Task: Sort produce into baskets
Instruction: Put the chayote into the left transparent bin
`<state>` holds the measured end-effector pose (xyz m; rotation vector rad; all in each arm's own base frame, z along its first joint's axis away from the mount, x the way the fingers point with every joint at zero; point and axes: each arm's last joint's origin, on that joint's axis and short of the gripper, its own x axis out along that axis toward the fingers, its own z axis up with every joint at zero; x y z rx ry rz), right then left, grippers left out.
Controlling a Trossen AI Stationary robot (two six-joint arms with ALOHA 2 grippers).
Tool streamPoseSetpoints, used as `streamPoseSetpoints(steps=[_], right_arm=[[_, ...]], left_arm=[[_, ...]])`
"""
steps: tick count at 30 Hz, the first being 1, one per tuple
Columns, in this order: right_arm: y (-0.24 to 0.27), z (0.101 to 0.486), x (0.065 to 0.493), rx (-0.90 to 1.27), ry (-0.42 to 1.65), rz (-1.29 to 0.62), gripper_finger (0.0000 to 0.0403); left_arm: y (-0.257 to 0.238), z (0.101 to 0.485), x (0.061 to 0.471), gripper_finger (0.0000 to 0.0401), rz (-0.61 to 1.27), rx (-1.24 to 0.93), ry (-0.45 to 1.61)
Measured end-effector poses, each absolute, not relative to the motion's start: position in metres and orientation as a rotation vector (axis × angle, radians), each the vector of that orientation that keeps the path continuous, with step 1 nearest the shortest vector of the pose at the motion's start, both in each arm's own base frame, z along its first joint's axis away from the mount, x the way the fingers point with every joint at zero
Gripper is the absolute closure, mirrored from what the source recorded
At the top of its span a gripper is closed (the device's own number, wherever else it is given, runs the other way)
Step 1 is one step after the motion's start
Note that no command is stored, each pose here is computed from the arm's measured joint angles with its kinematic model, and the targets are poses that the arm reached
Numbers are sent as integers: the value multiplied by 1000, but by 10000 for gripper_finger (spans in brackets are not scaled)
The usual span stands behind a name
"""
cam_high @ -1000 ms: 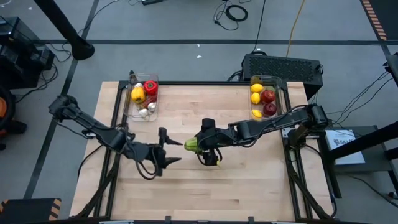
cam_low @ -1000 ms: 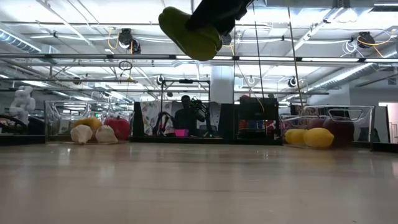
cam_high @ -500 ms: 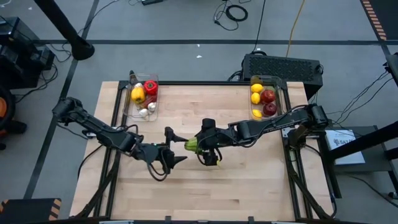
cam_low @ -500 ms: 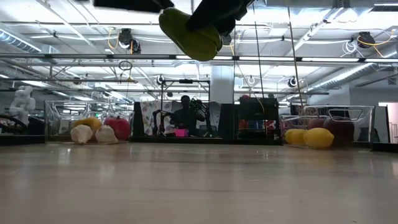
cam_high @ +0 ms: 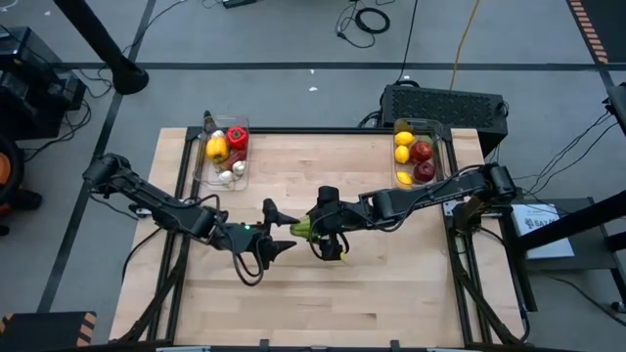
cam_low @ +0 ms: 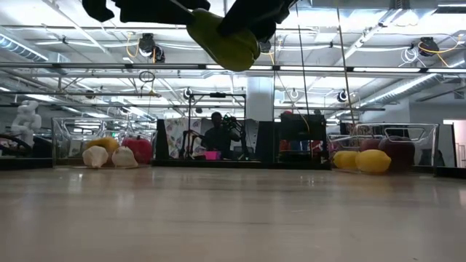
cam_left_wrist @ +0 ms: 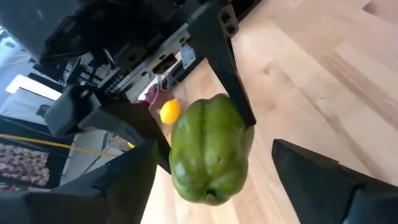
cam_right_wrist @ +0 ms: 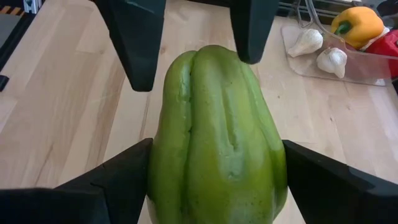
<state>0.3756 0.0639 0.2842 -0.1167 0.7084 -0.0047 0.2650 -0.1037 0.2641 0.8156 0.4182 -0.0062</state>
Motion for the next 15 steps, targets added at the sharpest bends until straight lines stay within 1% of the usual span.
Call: streamPoseSetpoints(steps=[6, 15], right_arm=[[64, 285, 376, -115, 704, -5, 80], [64, 286, 377, -121, 685, -1, 80]], left_arm=[[-104, 264, 265, 107, -18, 812, 417], [-98, 264, 268, 111, 7, 784, 426]])
